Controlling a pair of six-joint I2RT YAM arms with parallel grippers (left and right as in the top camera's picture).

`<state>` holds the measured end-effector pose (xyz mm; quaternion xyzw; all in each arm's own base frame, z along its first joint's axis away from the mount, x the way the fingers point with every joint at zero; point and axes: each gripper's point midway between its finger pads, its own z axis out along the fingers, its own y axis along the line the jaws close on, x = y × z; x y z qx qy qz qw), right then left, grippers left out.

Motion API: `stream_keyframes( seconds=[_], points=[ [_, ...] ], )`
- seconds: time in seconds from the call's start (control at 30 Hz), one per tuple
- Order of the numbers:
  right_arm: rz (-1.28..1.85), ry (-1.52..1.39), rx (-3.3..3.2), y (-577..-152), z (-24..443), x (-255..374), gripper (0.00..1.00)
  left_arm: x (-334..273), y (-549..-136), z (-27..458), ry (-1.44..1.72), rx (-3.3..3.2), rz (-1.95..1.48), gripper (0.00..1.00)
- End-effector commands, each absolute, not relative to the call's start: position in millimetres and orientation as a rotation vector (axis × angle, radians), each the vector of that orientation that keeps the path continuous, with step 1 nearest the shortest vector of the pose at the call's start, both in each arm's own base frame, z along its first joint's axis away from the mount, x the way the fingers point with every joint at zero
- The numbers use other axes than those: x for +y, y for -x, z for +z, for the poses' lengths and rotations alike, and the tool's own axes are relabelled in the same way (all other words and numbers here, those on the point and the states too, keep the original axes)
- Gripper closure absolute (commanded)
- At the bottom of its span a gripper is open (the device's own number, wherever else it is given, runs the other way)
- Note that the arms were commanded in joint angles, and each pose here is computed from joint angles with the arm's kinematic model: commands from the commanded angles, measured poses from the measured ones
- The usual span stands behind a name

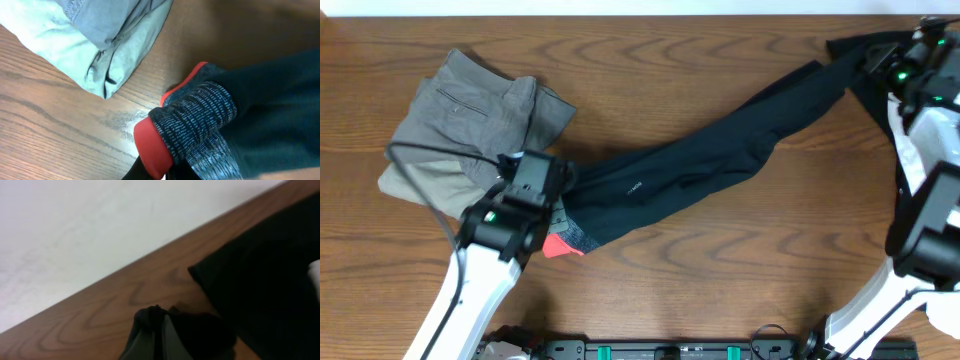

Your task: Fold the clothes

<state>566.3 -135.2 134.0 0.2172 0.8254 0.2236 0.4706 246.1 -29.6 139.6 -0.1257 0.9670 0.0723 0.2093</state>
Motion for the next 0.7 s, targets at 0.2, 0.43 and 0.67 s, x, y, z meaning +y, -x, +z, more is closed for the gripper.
stream_keyframes(
  seconds=[0.2, 0.43, 0.67],
  points=[
    [0.569, -0.565, 2.069, -575.4, 90.9, -127.5, 0.71, -13.0, -272.3, 115.0, 0.381, 2.685, 0.437, 0.59],
    [0.689, -0.519, 2.074, -556.7, 107.1, -137.0, 0.37, -8.9, -275.1, 130.6, 0.448, 2.642, 0.354, 0.28],
    [0.571, -0.535, 2.288, -531.5, 62.9, -126.9, 0.30, -18.2, -271.5, 143.0, 0.468, 2.628, 0.193, 0.21]
  ],
)
